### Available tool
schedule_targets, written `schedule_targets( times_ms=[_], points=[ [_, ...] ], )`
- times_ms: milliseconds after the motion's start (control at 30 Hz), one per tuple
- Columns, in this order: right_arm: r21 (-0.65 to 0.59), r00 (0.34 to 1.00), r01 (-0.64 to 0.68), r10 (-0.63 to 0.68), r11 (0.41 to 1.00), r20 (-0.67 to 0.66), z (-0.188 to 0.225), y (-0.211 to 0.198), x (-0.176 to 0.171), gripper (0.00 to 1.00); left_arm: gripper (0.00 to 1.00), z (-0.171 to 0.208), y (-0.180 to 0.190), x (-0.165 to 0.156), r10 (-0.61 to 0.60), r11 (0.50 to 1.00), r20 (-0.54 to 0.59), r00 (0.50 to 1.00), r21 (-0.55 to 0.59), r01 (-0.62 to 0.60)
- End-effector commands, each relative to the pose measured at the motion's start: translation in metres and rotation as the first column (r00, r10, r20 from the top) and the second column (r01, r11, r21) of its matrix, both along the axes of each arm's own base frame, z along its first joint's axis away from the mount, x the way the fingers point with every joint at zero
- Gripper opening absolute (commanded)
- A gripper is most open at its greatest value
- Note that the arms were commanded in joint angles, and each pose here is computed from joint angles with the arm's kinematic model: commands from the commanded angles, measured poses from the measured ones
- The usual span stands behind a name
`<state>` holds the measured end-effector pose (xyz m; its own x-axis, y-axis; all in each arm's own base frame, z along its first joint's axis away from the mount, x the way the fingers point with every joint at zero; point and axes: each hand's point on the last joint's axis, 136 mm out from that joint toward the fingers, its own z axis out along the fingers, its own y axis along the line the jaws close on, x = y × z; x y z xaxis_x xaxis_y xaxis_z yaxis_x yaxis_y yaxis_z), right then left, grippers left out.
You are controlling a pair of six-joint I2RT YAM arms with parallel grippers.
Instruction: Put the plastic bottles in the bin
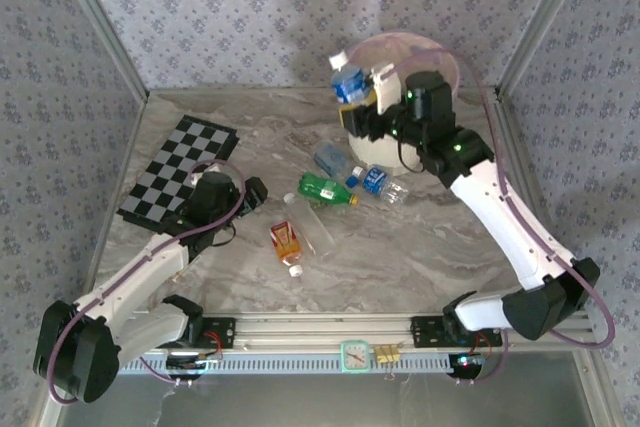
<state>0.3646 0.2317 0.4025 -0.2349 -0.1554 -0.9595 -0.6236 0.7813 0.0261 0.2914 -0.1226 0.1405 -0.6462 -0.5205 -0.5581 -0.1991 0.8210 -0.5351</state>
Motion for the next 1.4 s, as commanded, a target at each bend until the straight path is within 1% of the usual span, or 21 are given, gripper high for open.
schedule_targets(
  times_ms=[0,133,233,400,633,700,767,867,1000,1067,1133,1167,1300,1367],
  points=[
    [-0.094,0.983,0.168,-0.160,0.981,0.092,0.019,-0.031,0.032,0.50,1.00,0.004,0.008,-0.002,-0.009,0.998,0.019,1.000,0.057,0.008],
    [-0.218,0.937,0.346,-0.323,0.913,0.135,0.018,-0.069,0.068,0.50,1.00,0.003,0.009,-0.002,-0.024,0.996,0.024,0.999,0.082,0.022],
    [-0.293,0.905,0.423,-0.413,0.857,0.100,0.003,-0.096,0.096,0.50,1.00,0.001,0.008,-0.001,-0.037,0.995,0.021,0.999,0.094,0.035],
    [-0.413,0.852,0.476,-0.523,0.776,0.000,-0.033,-0.131,0.128,0.50,1.00,0.000,0.004,0.001,-0.061,0.993,0.016,0.998,0.103,0.059],
    [-0.514,0.804,0.488,-0.593,0.706,-0.051,-0.073,-0.149,0.148,0.49,1.00,-0.001,0.003,0.000,-0.081,0.990,0.010,0.997,0.117,0.080],
    [-0.527,0.794,0.485,-0.604,0.698,-0.069,-0.082,-0.152,0.150,0.49,1.00,-0.001,0.003,-0.001,-0.085,0.989,0.008,0.996,0.118,0.084],
    [-0.530,0.785,0.483,-0.613,0.697,-0.090,-0.088,-0.154,0.152,0.51,1.00,-0.003,0.004,-0.002,-0.085,0.989,0.006,0.996,0.122,0.084],
    [-0.528,0.780,0.490,-0.620,0.693,-0.090,-0.088,-0.154,0.153,0.58,1.00,-0.004,0.004,-0.003,-0.087,0.989,0.000,0.996,0.123,0.086],
    [-0.477,0.782,0.523,-0.621,0.706,-0.062,-0.063,-0.152,0.151,0.78,1.00,-0.003,0.004,-0.003,-0.085,0.989,0.002,0.996,0.123,0.084],
    [-0.433,0.790,0.532,-0.611,0.728,-0.057,-0.045,-0.149,0.145,0.85,1.00,0.000,0.004,-0.002,-0.082,0.989,0.007,0.997,0.120,0.081],
    [-0.371,0.808,0.532,-0.587,0.761,-0.046,-0.021,-0.143,0.134,0.97,1.00,0.002,0.004,-0.001,-0.082,0.989,0.012,0.997,0.121,0.080],
    [-0.339,0.819,0.527,-0.572,0.779,-0.043,-0.010,-0.140,0.128,1.00,1.00,0.003,0.004,0.000,-0.081,0.990,0.017,0.997,0.119,0.078],
    [-0.225,0.861,0.489,-0.508,0.843,-0.028,0.021,-0.125,0.100,1.00,1.00,0.006,0.004,0.002,-0.076,0.991,0.027,0.997,0.116,0.072],
    [-0.160,0.884,0.454,-0.466,0.876,-0.039,0.027,-0.117,0.083,1.00,1.00,0.007,0.002,0.004,-0.076,0.991,0.031,0.997,0.113,0.072]
  ],
)
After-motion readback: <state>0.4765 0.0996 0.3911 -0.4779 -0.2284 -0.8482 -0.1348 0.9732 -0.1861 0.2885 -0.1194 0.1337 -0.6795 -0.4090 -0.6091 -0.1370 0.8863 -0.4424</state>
